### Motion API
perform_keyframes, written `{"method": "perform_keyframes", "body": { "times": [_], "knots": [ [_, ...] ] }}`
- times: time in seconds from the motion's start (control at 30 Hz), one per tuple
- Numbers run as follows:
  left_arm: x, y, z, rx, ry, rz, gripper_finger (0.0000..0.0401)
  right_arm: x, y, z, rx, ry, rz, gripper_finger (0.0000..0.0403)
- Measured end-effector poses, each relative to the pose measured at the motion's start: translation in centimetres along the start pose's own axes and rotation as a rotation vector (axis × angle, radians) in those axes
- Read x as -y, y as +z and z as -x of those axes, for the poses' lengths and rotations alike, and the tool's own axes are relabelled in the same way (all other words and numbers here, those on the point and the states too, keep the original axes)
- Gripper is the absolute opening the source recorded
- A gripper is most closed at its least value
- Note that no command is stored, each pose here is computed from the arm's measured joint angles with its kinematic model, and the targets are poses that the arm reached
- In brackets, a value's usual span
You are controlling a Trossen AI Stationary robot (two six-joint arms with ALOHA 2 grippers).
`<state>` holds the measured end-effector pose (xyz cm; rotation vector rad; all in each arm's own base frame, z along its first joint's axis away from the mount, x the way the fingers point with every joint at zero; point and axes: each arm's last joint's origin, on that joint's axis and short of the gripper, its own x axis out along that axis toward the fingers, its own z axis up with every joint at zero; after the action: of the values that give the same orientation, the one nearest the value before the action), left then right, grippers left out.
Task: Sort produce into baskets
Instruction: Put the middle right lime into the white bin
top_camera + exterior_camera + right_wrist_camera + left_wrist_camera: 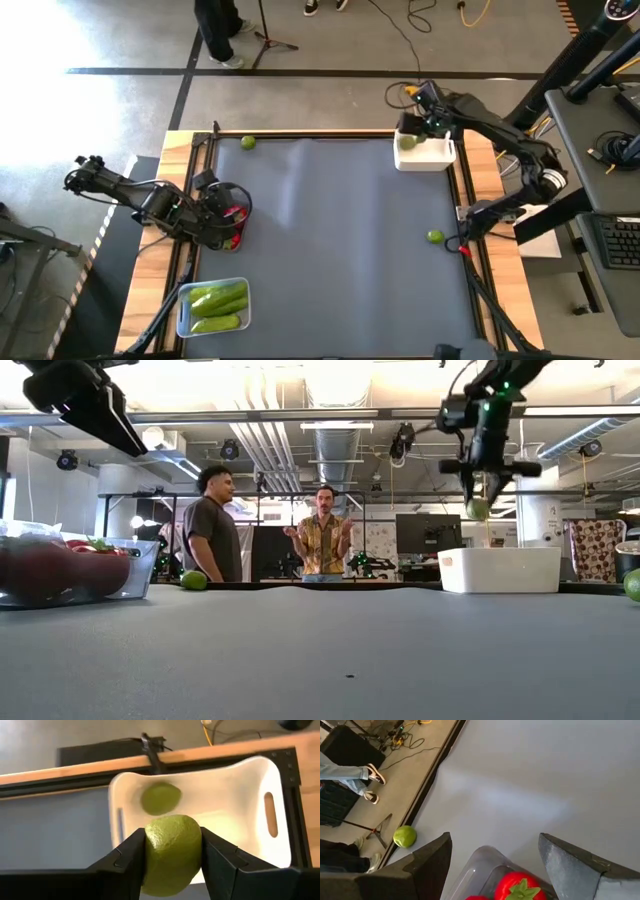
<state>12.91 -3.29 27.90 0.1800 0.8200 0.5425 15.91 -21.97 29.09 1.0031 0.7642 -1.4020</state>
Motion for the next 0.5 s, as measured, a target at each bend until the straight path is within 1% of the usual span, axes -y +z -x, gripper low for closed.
{"method": "perform_keyframes", "body": {
  "times": [0.13,0.33,0.4,0.5],
  "knots": [
    [0.1,0.0,-0.1,0.000,0.001,0.000,0.0278,0.0,-0.4,-2.7,-0.026,-0.020,-0.023,0.0148],
    [0.1,0.1,-0.1,0.000,0.001,0.009,0.0278,-0.7,-1.6,-8.6,-0.117,-0.041,-0.058,0.0150],
    [0.1,0.1,-0.1,-0.001,-0.001,0.028,0.0278,-1.0,-1.6,-9.9,-0.141,-0.034,-0.068,0.0156],
    [0.2,0.0,-0.1,-0.018,-0.024,0.046,0.0278,-1.0,-1.9,-11.3,-0.181,-0.069,-0.065,0.0165]
  ]
}}
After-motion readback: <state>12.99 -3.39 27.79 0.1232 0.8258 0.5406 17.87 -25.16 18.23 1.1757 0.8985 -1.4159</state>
